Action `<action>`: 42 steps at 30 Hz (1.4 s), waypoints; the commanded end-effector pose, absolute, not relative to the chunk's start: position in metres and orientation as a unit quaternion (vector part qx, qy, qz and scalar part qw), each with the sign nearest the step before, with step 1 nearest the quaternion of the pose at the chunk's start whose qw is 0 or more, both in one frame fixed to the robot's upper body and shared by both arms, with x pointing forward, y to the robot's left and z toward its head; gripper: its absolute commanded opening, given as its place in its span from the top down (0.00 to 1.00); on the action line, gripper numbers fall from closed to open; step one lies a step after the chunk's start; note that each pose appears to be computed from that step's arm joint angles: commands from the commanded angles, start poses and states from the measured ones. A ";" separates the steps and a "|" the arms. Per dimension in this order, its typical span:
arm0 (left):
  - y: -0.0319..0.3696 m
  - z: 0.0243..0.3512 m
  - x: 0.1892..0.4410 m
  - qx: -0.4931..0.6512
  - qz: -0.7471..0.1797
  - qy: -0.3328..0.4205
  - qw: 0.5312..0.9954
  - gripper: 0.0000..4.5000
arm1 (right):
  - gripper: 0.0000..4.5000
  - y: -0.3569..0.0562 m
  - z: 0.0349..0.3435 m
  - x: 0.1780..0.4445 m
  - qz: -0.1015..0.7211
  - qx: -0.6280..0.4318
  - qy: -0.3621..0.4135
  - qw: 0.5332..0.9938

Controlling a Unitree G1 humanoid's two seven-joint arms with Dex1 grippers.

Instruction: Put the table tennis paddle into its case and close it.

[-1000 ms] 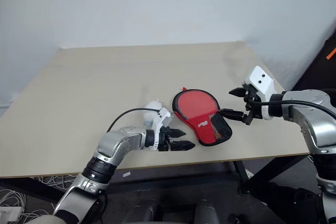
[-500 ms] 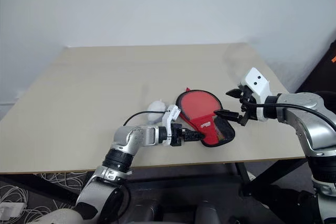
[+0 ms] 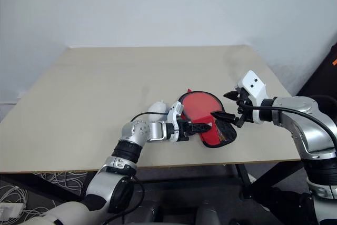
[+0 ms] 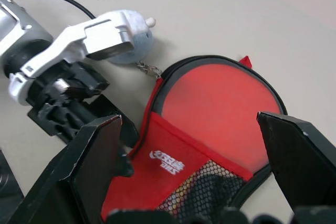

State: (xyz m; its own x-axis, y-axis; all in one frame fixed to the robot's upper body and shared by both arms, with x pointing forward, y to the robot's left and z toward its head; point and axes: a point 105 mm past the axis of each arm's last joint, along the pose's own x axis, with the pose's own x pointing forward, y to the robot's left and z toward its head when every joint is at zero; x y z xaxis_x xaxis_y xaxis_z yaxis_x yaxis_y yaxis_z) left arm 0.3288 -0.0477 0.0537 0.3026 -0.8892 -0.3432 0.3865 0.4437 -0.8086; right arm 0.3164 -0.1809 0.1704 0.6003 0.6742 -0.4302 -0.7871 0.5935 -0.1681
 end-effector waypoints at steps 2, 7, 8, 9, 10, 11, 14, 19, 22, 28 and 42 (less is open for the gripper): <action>-0.077 0.046 0.318 -0.306 -0.402 0.454 0.734 0.00 | 0.00 -0.176 0.186 0.317 0.418 -0.185 0.135 0.879; -0.078 0.047 0.318 -0.339 -0.379 0.476 0.718 0.00 | 0.00 -0.176 0.187 0.319 0.417 -0.186 0.134 0.880; -0.080 0.050 0.317 -0.348 -0.381 0.475 0.713 0.00 | 0.00 -0.176 0.187 0.319 0.417 -0.186 0.134 0.880; -0.082 0.051 0.317 -0.353 -0.382 0.475 0.710 0.00 | 0.00 -0.176 0.187 0.319 0.417 -0.186 0.133 0.880; -0.083 0.053 0.317 -0.357 -0.383 0.474 0.708 0.00 | 0.00 -0.176 0.187 0.319 0.417 -0.186 0.133 0.880; -0.084 0.054 0.316 -0.360 -0.385 0.474 0.706 0.00 | 0.00 -0.175 0.187 0.319 0.418 -0.186 0.133 0.879; -0.087 0.053 0.314 -0.361 -0.383 0.481 0.701 0.13 | 0.00 -0.175 0.187 0.319 0.419 -0.187 0.133 0.879; -0.086 0.048 0.311 -0.352 -0.375 0.494 0.702 0.55 | 0.00 -0.174 0.188 0.319 0.420 -0.189 0.132 0.878; -0.085 0.043 0.310 -0.345 -0.368 0.502 0.703 0.78 | 0.00 -0.172 0.188 0.319 0.421 -0.190 0.131 0.877; -0.083 0.042 0.310 -0.339 -0.366 0.503 0.705 1.00 | 0.00 -0.169 0.188 0.319 0.422 -0.189 0.128 0.877; -0.016 0.077 0.316 -0.330 -0.359 0.489 0.723 1.00 | 0.00 -0.167 0.186 0.314 0.422 -0.187 0.128 0.878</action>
